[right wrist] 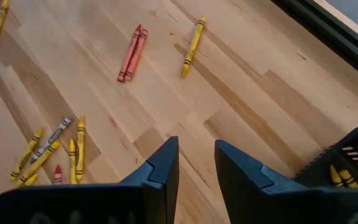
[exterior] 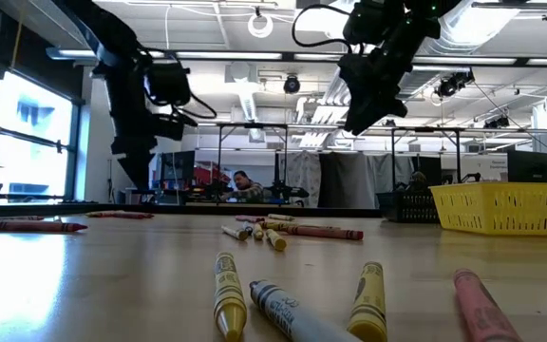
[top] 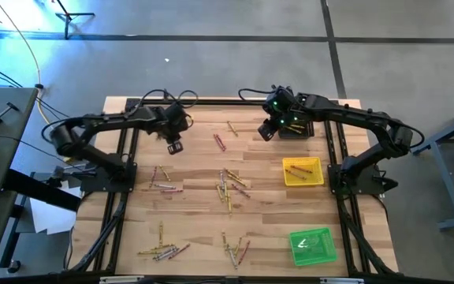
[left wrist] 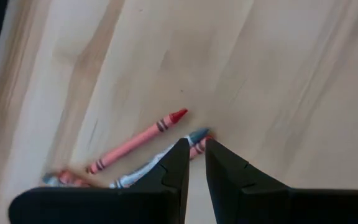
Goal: Sort crayons
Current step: Put the red crayon into the yellow bin
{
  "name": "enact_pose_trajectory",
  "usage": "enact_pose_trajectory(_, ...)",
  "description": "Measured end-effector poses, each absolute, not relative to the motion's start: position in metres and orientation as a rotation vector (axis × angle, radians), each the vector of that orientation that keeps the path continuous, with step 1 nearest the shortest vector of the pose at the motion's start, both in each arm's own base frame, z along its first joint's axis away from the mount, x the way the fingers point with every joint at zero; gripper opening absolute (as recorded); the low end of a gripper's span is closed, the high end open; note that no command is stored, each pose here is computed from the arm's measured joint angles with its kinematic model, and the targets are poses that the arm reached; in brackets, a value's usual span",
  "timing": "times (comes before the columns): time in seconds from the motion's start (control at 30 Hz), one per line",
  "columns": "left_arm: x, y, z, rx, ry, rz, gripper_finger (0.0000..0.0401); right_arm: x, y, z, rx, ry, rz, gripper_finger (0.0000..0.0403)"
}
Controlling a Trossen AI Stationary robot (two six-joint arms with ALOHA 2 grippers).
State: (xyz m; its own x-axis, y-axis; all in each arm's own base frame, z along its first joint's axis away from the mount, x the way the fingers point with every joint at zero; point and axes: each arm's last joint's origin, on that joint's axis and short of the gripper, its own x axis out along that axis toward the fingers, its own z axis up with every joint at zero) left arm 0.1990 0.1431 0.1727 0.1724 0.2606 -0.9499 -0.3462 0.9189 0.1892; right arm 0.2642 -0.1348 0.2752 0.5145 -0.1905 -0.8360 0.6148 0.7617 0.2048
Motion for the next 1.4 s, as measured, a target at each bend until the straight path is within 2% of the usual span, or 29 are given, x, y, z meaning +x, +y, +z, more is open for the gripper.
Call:
enact_pose_trajectory(0.3,0.208,0.152,0.16,0.183,1.446,0.197,0.0039,0.264,-0.135,0.275,0.497,0.915,-0.519,0.0089)
enact_pose_trajectory(0.4,0.204,0.158,0.159,0.236,1.467,0.176,0.0039,0.264,-0.136,0.275,0.486,0.915,-0.539,0.0089)
enact_pose_trajectory(0.63,0.192,0.179,0.16,0.221,1.448,0.236,0.0038,0.264,-0.136,0.275,0.483,0.916,-0.539,0.0089)
enact_pose_trajectory(0.9,0.177,0.182,0.153,0.279,1.506,0.125,0.0036,0.264,-0.136,0.275,0.472,0.919,-0.533,0.0089)
enact_pose_trajectory(1.13,0.175,0.19,0.153,0.318,1.493,0.127,0.0036,0.264,-0.136,0.275,0.479,0.912,-0.538,0.0089)
enact_pose_trajectory(1.4,0.176,0.197,0.135,0.325,1.556,0.062,0.0036,0.264,-0.136,0.275,0.509,0.903,-0.554,0.0089)
